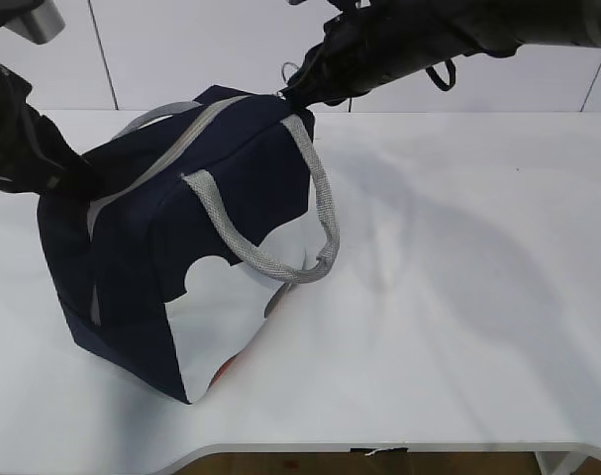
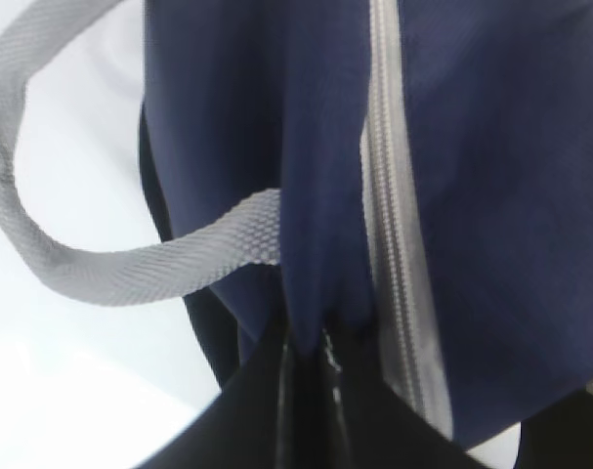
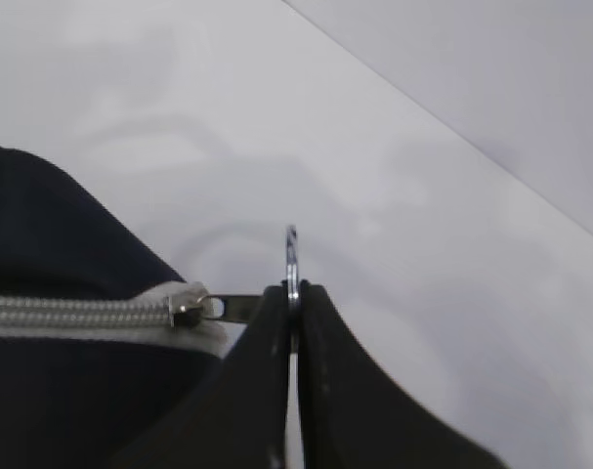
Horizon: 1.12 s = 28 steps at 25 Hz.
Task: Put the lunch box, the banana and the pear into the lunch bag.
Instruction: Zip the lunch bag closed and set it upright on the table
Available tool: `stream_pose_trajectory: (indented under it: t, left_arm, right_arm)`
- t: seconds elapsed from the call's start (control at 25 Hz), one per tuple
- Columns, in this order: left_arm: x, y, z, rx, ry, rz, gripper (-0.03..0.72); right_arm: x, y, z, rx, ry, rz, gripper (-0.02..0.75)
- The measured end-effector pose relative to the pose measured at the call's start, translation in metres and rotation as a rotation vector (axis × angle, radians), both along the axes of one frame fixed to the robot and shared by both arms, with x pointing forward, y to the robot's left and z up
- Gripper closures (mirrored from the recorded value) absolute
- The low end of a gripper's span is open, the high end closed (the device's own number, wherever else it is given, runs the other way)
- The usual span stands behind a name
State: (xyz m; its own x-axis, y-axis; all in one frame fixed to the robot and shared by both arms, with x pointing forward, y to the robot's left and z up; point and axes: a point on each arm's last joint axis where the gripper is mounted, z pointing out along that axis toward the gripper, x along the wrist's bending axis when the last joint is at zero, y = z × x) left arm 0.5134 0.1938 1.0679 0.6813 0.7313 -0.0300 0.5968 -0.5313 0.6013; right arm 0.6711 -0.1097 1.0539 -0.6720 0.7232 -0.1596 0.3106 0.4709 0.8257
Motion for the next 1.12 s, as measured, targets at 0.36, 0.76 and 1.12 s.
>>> stream_pose_trajectory:
  t: [0.36, 0.76, 1.12]
  left_arm:
    - [-0.002, 0.001, 0.003, 0.002, -0.011, -0.002, 0.693]
    - [-0.007, 0.003, 0.011, 0.008, -0.036, -0.008, 0.693]
    - [-0.009, 0.004, 0.012, 0.014, -0.029, -0.015, 0.693]
  right_arm:
    - [0.007, -0.007, -0.024, 0.002, 0.114, 0.003, 0.731]
    - [0.007, -0.007, -0.038, -0.004, 0.187, 0.024, 0.731]
    - [0.006, -0.006, -0.039, 0.015, 0.210, 0.028, 0.731]
